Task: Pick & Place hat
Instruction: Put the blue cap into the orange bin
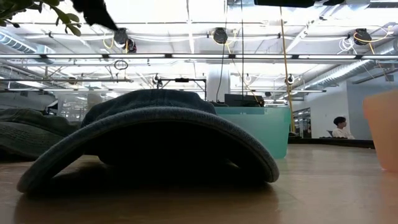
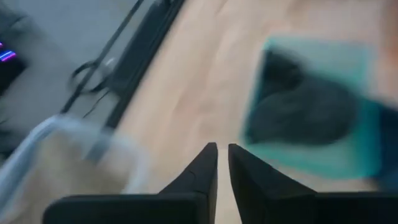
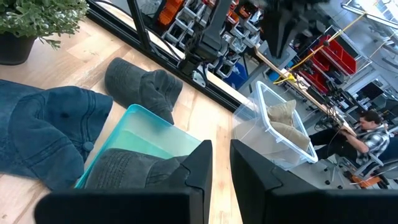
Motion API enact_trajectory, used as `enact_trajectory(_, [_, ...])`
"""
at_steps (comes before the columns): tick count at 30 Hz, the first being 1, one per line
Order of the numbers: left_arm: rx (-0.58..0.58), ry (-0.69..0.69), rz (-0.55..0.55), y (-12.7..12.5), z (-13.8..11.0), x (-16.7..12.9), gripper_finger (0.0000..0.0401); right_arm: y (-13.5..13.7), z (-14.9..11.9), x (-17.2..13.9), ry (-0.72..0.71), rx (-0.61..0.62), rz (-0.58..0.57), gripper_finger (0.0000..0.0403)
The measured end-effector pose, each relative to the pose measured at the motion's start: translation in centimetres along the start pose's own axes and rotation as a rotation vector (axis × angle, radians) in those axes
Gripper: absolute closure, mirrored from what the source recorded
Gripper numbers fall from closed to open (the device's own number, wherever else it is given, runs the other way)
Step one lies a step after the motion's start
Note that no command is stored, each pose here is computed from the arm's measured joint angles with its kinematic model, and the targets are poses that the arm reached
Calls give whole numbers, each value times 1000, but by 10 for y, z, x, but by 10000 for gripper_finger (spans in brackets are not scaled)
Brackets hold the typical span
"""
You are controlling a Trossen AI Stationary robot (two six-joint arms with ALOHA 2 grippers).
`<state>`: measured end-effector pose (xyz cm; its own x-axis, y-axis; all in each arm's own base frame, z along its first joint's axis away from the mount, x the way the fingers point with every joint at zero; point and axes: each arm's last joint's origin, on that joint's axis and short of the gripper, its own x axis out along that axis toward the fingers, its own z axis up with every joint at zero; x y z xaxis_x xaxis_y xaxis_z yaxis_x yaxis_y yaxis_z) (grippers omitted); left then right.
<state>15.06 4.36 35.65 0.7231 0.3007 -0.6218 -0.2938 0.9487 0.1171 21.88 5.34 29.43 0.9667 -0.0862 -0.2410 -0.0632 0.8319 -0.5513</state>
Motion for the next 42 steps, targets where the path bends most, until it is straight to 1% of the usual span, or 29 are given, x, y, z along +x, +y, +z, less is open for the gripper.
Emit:
enact_trajectory(3, [-6,-114,-88,-13,8,-7,368,0,0,0,0,2,1,360])
enact_trajectory(5, [6,-209,-135,-21,17,-11,378,1,0,0,-2,43,3,360])
enact_trajectory(9, [35,-359,-223,-39,31,-11,394,-1,3,0,-31,235,-8,360])
enact_trajectory(12, [56,-393,-265,-52,34,0,396,-2,6,0,-62,394,-16,360])
enact_trajectory(14, [67,-423,-275,-61,35,11,390,-3,6,0,-67,450,-17,360])
enact_trajectory(16, [91,-452,-260,-68,34,24,381,-3,6,0,-65,459,-17,360])
enact_trajectory(18, [90,-482,-237,-73,29,38,378,-3,6,0,-64,441,-18,360])
enact_trajectory(22, [56,-509,-223,-77,17,62,389,-3,6,0,-64,393,-19,360])
enact_trajectory(25, [27,-535,-219,-76,10,69,396,-3,6,0,-61,382,-19,360])
enact_trajectory(28, [10,-547,-224,-77,6,73,385,-4,7,0,-77,376,-28,360])
enact_trajectory(32, [-30,-578,-260,-77,7,63,371,-6,8,0,-88,377,-42,360])
enact_trajectory(34, [-29,-562,-284,-79,5,58,372,-7,7,0,-89,394,-48,360])
enact_trajectory(37, [2,-486,-307,-84,-4,57,382,-5,4,5,-56,403,-41,360])
enact_trajectory(40, [72,-315,-308,-88,-20,62,395,0,-2,13,-3,376,-28,360])
enact_trajectory(42, [73,-203,-302,-89,-30,68,397,3,-7,18,35,355,-21,360])
